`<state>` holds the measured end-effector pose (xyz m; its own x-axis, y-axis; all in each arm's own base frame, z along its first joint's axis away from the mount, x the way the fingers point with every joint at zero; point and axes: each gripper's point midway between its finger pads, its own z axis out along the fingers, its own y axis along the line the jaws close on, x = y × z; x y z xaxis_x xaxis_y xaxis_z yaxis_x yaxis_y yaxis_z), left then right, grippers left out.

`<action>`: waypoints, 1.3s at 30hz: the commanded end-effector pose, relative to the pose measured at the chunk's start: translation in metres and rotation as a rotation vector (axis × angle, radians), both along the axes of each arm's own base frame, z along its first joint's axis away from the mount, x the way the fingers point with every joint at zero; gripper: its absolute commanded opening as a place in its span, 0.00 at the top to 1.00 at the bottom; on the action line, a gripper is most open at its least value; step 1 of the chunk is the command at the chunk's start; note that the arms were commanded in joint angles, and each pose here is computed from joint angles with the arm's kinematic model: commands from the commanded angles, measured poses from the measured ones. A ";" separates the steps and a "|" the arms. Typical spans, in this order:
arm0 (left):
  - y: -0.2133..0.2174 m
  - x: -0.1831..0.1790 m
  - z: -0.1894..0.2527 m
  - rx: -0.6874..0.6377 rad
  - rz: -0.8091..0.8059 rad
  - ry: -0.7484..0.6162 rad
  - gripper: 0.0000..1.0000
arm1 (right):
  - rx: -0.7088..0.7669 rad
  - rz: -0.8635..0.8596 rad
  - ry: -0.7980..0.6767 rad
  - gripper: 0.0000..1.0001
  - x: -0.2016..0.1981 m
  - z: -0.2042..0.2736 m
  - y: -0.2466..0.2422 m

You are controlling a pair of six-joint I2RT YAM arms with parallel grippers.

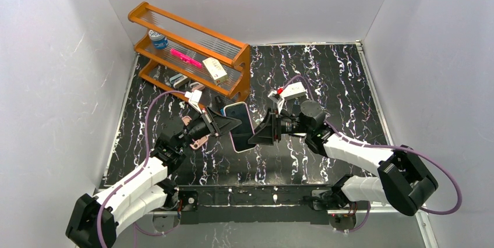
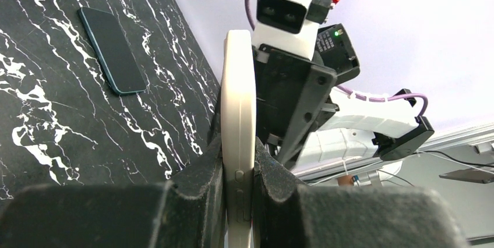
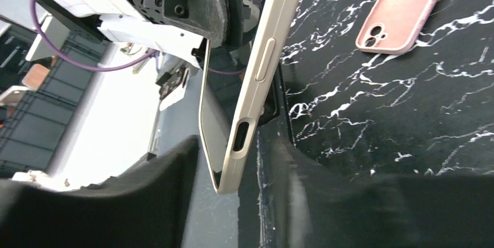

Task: Take the phone out of the phone case
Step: Remove the phone case from the phone.

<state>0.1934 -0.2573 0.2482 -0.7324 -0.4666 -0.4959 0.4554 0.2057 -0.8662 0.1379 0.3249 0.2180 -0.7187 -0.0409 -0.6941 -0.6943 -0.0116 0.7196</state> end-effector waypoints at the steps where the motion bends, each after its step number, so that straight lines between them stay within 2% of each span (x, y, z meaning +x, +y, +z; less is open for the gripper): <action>1: 0.002 -0.002 0.028 -0.083 0.005 -0.072 1.00 | 0.081 0.046 0.012 0.57 -0.011 0.018 0.005; 6: 0.001 -0.002 0.027 -0.086 0.004 -0.060 1.00 | 0.108 0.053 0.022 0.84 -0.013 0.027 0.005; 10: 0.000 -0.004 0.020 -0.081 -0.009 -0.037 0.90 | 0.124 0.045 0.007 0.99 -0.010 0.036 0.006; 16: 0.001 -0.006 0.011 -0.077 -0.014 -0.006 0.62 | 0.142 0.022 -0.009 0.99 -0.002 0.049 0.011; 18: 0.000 -0.007 0.008 -0.075 -0.022 0.001 0.57 | 0.148 0.016 -0.014 0.99 0.000 0.053 0.012; 21: 0.000 -0.009 0.007 -0.074 -0.027 0.004 0.54 | 0.156 0.008 -0.015 0.99 0.004 0.058 0.015; 24: 0.000 -0.009 0.007 -0.074 -0.027 0.002 0.55 | 0.153 0.005 -0.004 0.99 0.007 0.059 0.018; 26: 0.000 -0.009 0.009 -0.074 -0.030 -0.003 0.61 | 0.152 0.008 0.000 0.99 0.008 0.059 0.019; 30: -0.002 -0.008 0.011 -0.070 -0.037 -0.012 0.85 | 0.137 0.011 -0.004 0.99 0.009 0.053 0.020; 32: -0.001 -0.009 0.013 -0.073 -0.036 -0.019 0.94 | 0.122 0.009 -0.015 0.97 0.009 0.047 0.020; 34: -0.001 -0.009 0.014 -0.075 -0.036 -0.023 1.00 | 0.100 0.010 -0.052 0.85 0.009 0.041 0.018; 39: 0.000 -0.011 0.013 -0.074 -0.038 -0.028 1.00 | 0.042 0.022 -0.137 0.57 0.005 0.029 0.006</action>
<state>0.1859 -0.2581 0.2457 -0.7526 -0.4617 -0.4694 0.4512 0.1576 -0.8784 0.1431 0.3381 0.2284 -0.7642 -0.0338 -0.6441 -0.6435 -0.0266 0.7649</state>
